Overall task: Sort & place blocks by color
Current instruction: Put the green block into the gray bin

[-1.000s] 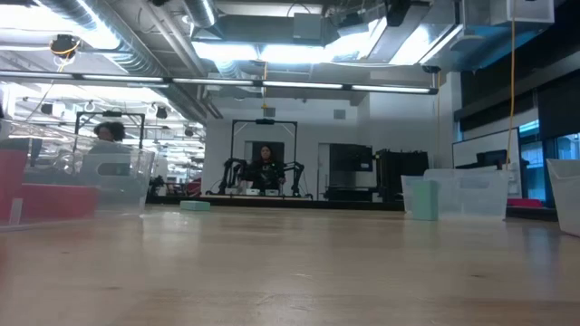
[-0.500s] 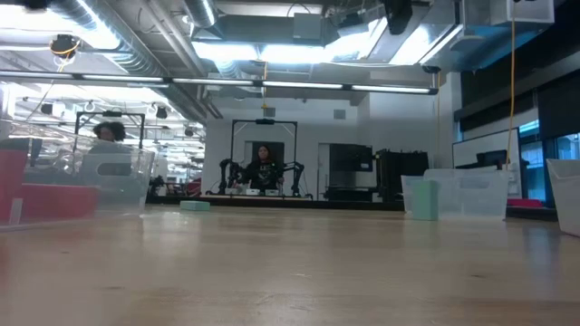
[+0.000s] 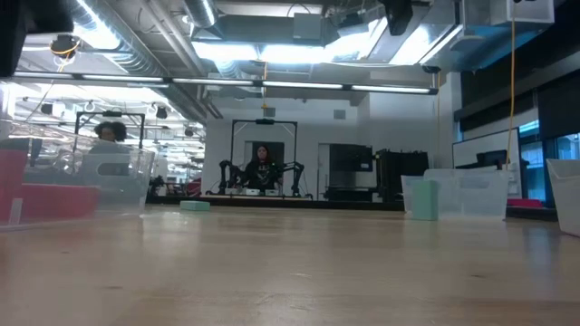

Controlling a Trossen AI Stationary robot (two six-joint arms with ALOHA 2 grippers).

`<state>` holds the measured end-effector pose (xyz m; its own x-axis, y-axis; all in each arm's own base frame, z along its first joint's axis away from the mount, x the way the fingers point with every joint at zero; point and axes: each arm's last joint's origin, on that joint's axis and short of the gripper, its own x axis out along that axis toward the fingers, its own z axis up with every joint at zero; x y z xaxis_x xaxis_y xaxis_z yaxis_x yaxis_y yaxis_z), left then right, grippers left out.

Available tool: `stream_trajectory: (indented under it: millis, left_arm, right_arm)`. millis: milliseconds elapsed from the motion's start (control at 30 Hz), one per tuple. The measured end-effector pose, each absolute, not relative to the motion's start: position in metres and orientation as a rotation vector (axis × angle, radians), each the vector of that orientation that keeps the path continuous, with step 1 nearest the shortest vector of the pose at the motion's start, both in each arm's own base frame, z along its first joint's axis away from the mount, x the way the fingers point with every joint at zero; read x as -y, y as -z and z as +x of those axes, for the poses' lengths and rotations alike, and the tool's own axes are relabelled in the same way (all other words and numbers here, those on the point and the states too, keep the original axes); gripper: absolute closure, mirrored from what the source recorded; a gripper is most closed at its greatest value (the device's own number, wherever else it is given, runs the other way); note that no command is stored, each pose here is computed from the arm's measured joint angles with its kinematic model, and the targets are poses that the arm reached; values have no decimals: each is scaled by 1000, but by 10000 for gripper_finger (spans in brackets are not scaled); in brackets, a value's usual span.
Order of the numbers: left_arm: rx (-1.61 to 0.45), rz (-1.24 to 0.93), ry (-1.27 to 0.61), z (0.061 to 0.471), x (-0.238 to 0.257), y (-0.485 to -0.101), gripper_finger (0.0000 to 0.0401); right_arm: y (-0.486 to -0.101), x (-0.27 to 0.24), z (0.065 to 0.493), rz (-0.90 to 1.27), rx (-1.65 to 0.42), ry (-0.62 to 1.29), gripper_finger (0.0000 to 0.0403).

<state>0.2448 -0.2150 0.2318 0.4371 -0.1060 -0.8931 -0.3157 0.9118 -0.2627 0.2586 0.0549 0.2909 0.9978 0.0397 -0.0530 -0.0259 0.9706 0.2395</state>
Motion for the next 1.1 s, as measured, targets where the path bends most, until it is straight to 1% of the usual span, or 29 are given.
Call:
stream_trajectory:
  millis: [133, 433, 700, 933, 1100]
  left_arm:
    - [-1144, -445, -188, 242, 210, -221, 170]
    - [-1113, -470, -155, 243, 210, -209, 170]
    - [-1120, -429, -138, 243, 210, -204, 170]
    - [-1168, -400, -137, 248, 216, -186, 170]
    - [-1151, -407, -132, 249, 217, -186, 170]
  right_arm:
    - [-290, -55, 259, 240, -64, -32, 226]
    - [-290, -55, 259, 237, -66, -32, 226]
    - [-290, -55, 259, 236, -68, -32, 226]
    - [-290, -55, 259, 213, -69, -32, 226]
    - [-290, -55, 259, 213, -69, -31, 226]
